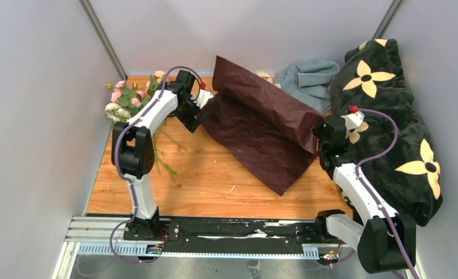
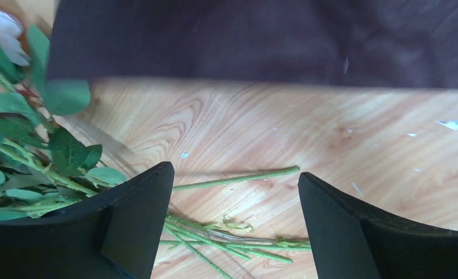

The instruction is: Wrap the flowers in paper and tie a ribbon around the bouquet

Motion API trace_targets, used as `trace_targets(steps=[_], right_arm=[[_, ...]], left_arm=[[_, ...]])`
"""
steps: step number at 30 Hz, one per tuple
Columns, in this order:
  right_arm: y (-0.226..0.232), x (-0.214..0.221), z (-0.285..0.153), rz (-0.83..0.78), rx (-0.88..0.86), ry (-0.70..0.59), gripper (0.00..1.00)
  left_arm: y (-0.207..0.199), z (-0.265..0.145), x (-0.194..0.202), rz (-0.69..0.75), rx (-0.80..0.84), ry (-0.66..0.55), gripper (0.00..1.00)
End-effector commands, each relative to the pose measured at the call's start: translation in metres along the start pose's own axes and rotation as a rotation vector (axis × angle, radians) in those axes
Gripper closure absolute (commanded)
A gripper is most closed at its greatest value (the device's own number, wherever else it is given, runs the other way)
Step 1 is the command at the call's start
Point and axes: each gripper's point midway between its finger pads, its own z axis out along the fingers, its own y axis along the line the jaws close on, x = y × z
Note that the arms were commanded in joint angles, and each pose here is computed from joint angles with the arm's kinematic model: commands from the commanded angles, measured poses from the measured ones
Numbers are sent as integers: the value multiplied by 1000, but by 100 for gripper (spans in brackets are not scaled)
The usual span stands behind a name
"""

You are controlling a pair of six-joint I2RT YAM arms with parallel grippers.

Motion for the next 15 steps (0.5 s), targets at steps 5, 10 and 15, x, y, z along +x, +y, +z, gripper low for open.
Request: trace_targets(steps=[5, 10, 15], right_arm=[[-40, 18, 12, -40, 139, 10, 100], [-27, 17, 14, -64, 98, 43, 100], [-23, 12, 13, -108, 83, 45, 100]], left_arm=[[15, 41, 1, 4, -102, 121, 13], [0, 48, -23, 66, -77, 79, 12], [34, 38, -44, -251, -20, -80, 7]])
